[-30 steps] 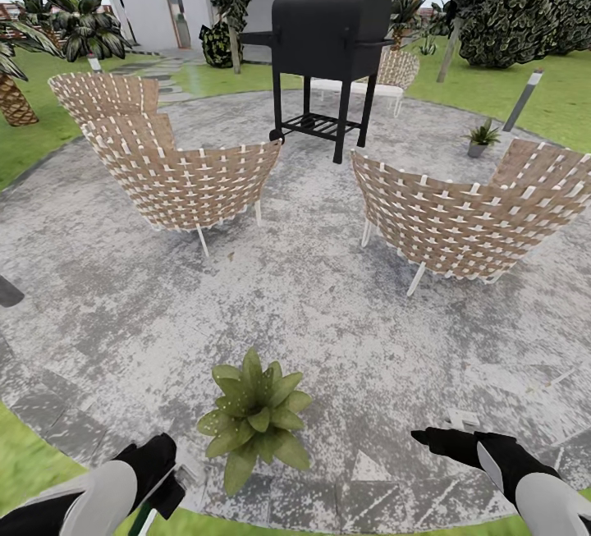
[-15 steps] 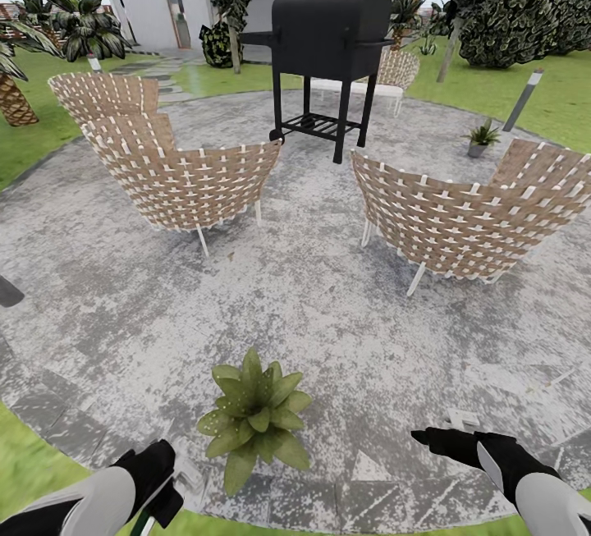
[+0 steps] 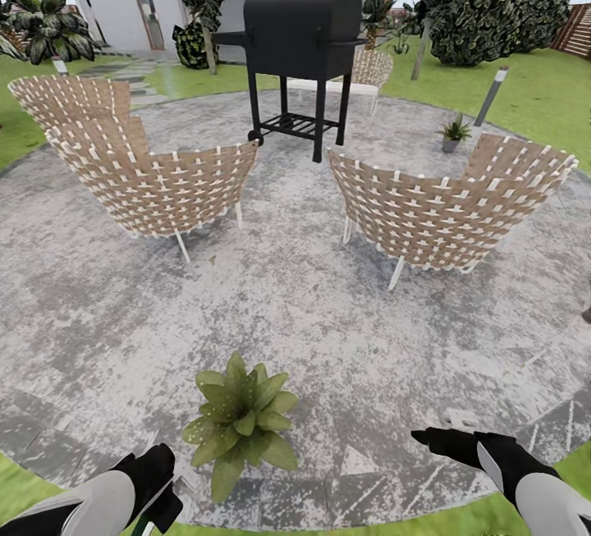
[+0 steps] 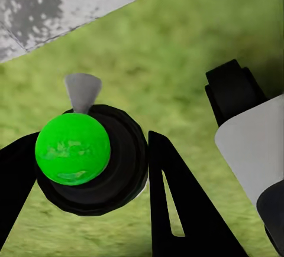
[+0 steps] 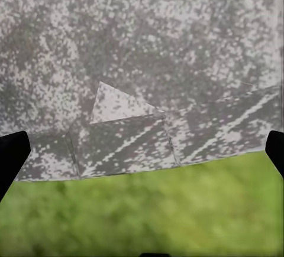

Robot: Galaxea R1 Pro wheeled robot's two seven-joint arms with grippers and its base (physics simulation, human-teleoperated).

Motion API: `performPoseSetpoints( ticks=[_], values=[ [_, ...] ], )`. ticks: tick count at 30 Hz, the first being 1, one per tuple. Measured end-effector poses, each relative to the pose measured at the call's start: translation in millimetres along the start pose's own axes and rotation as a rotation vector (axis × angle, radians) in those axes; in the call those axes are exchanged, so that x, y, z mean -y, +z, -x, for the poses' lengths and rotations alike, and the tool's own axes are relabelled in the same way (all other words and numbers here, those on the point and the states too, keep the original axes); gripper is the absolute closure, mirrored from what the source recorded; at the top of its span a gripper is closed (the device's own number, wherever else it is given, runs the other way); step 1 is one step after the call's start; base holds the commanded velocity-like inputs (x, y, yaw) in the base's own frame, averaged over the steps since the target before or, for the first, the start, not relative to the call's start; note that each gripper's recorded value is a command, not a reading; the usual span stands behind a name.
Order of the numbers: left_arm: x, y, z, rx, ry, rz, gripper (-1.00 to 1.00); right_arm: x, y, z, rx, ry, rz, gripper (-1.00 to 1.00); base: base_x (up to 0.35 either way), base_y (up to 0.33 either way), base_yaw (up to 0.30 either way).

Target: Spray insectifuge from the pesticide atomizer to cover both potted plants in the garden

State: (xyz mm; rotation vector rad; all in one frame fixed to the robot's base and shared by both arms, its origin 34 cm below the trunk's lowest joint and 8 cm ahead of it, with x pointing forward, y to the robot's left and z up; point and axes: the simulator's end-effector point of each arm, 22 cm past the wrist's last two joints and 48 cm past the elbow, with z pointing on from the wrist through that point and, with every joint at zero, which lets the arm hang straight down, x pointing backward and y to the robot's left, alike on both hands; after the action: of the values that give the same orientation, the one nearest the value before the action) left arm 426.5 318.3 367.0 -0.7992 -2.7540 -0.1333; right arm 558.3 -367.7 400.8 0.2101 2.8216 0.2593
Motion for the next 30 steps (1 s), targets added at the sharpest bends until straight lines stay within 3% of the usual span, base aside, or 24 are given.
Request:
performPoseSetpoints(
  ticks=[18, 24, 30],
  values=[
    [-0.8, 1.9, 3.6, 0.017, -0.001, 0.0, 1.0, 0.8, 1.8, -2.7, -0.006, 0.001, -0.001, -1.0, -0.045, -0.032, 0.07],
    [-18.9, -7.4, 22.0, 0.06, -0.013, 0.04, 1.0, 0.8, 1.8, -2.7, -0.006, 0.001, -0.001, -1.0, 0.0, 0.0, 0.001],
    [-11.5, -9.9, 31.3, 0.075, -0.009, 0.033, 1.0, 0.8, 1.8, -2.8, -0.006, 0.001, -0.001, -1.0, 0.0, 0.0, 0.0]
  ],
)
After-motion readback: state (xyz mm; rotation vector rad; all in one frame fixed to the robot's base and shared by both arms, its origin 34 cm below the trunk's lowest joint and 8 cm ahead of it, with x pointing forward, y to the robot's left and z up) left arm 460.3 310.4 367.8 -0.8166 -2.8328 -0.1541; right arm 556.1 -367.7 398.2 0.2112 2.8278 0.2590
